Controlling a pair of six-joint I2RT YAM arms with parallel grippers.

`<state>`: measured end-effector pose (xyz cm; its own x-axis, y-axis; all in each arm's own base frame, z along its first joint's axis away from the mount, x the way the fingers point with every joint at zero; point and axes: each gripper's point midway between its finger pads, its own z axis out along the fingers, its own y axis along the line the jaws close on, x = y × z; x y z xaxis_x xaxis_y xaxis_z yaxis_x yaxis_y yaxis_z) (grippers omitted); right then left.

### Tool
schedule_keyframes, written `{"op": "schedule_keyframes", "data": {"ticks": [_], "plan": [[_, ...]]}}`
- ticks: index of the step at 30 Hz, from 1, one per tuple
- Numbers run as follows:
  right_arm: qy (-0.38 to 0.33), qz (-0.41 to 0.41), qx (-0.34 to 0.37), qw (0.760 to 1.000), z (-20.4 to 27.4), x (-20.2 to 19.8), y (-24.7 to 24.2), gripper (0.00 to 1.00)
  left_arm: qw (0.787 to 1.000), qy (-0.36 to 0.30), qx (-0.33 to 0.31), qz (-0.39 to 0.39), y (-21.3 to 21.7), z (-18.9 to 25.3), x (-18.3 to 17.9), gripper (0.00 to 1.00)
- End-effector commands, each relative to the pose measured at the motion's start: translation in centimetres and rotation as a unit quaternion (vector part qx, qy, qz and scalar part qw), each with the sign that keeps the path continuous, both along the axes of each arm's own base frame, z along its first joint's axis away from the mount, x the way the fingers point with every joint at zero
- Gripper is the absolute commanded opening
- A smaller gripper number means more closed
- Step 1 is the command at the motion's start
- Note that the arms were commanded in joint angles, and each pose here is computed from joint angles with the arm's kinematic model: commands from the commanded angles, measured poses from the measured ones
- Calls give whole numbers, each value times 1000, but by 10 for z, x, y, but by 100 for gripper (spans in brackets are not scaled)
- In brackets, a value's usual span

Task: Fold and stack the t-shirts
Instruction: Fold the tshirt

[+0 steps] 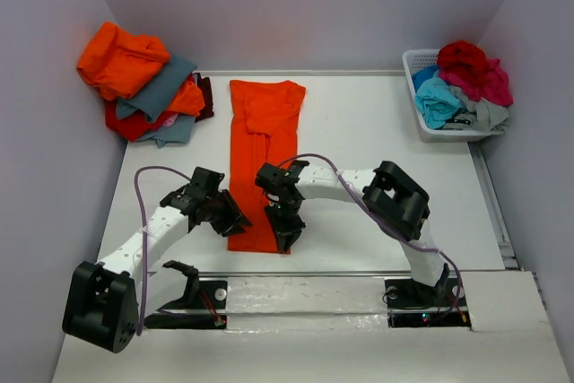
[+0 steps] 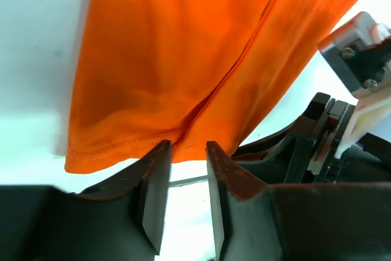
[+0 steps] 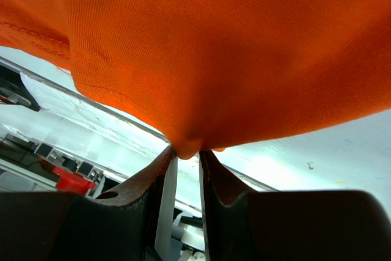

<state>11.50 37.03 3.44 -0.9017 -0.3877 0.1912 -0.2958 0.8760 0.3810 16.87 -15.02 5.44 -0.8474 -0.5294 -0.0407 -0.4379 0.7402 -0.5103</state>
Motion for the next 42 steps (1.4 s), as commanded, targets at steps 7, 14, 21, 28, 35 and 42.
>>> {"op": "schedule_keyframes", "data": {"ticks": [7,14,21,28,35,42], "plan": [[-25,11,34,999,23,5,16,27,998,55,-17,25,4,-22,-29,34],[-26,8,33,999,23,5,15,26,996,73,-31,36,2,-30,-38,36],[-27,8,31,999,24,4,12,26,994,91,-38,51,4,-41,-44,38],[-29,1,17,999,22,0,1,26,992,92,-39,73,8,-41,-43,39],[-26,-5,5,1000,18,-4,-8,26,991,97,-43,80,9,-40,-42,39],[-26,-9,-8,1000,14,-7,-17,26,991,99,-41,82,11,-40,-43,39]]}}
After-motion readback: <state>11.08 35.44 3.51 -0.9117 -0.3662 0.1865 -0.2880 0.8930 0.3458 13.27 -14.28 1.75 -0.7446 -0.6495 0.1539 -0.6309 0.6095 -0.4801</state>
